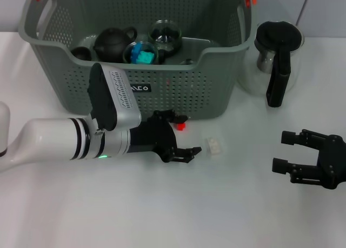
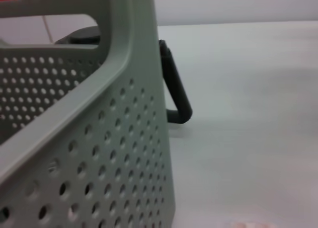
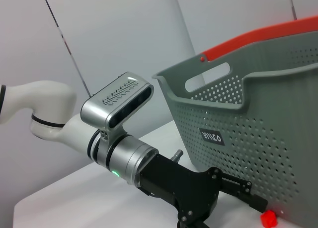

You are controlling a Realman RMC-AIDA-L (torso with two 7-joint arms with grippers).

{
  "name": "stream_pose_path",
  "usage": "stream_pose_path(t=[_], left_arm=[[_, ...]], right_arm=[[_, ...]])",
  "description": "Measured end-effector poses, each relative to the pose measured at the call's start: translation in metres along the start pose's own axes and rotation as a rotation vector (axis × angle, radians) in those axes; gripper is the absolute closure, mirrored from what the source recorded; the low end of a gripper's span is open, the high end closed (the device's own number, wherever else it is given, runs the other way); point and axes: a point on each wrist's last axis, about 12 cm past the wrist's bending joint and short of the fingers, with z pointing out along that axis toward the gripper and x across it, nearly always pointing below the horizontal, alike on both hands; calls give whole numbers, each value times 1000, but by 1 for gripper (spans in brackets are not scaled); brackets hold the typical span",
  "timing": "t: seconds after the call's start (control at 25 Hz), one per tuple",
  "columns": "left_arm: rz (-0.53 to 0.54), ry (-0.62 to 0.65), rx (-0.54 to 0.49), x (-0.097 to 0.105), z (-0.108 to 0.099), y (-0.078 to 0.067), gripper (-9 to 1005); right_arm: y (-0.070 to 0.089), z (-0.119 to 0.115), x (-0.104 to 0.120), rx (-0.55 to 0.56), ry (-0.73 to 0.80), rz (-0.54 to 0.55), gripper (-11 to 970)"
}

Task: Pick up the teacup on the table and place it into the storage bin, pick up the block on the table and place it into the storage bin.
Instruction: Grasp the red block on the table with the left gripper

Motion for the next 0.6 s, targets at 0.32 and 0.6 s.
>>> stream_pose_path(t=[0.32, 0.6], left_arm=[[10, 33, 4, 1, 5, -1, 153], [10, 35, 8, 1, 6, -2, 154]], right_arm=[[-1, 1, -1, 0, 0, -3, 48], [0, 0, 1, 2, 0, 2, 47]])
